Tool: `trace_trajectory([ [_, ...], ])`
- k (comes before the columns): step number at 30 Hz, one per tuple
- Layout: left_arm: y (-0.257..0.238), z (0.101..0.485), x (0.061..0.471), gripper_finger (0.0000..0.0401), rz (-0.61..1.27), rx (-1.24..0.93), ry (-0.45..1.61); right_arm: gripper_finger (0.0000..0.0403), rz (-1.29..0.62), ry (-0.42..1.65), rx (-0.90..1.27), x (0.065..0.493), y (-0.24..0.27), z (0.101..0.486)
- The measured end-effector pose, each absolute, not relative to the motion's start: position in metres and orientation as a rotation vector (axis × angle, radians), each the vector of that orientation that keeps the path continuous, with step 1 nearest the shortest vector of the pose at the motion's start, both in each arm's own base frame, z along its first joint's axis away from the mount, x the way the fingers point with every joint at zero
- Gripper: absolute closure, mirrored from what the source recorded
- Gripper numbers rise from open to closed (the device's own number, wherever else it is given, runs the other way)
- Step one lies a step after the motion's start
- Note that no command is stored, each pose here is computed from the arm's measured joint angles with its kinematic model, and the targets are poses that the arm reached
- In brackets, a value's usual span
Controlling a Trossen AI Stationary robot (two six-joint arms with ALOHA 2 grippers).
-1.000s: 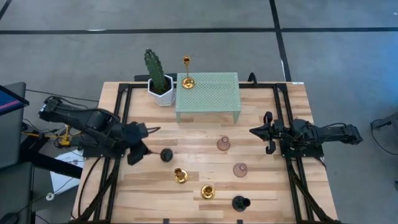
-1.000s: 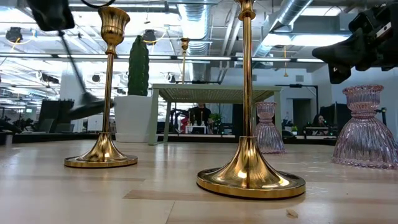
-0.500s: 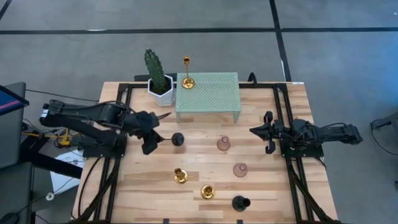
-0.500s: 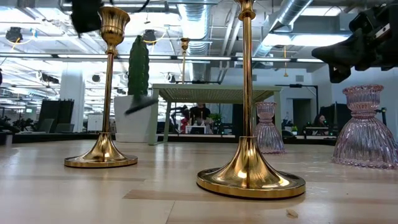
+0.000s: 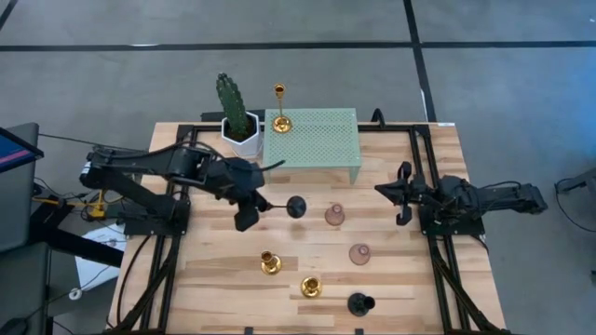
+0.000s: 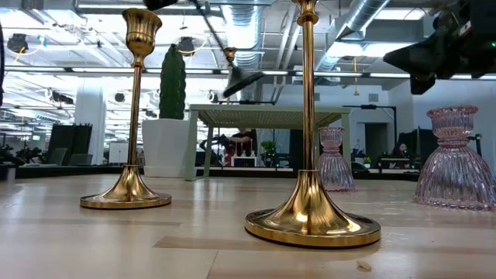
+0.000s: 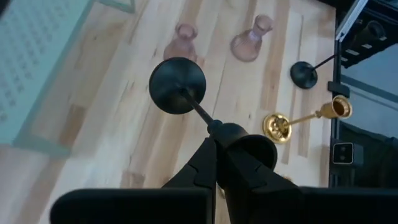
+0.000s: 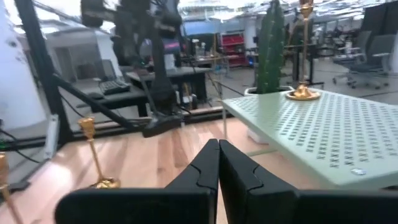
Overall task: Pick & Place candle stick holders
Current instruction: Put the left black candle holder on the shelf
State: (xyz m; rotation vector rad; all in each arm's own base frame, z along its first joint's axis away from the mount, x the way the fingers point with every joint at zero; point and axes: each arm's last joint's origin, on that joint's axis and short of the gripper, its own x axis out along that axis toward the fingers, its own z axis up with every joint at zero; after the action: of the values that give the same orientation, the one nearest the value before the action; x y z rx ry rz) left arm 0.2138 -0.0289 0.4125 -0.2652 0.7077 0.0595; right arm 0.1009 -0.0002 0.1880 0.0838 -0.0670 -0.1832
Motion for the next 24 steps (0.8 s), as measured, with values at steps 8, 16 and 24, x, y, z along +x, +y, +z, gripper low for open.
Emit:
trace_trajectory([
  [8,-0.018,0.423,0.221,0.0393,0.095,-0.239,0.690,0.0403,-0.198,0.083,0.028,0.131,0.002,0.222],
  [16,-0.015,0.422,0.221,0.0393,0.102,-0.232,0.694,0.0403,-0.138,0.164,-0.174,0.202,0.015,0.255],
  [24,-0.015,0.422,0.220,0.0393,0.097,-0.223,0.694,0.0403,-0.106,0.152,-0.270,0.265,0.029,0.265],
])
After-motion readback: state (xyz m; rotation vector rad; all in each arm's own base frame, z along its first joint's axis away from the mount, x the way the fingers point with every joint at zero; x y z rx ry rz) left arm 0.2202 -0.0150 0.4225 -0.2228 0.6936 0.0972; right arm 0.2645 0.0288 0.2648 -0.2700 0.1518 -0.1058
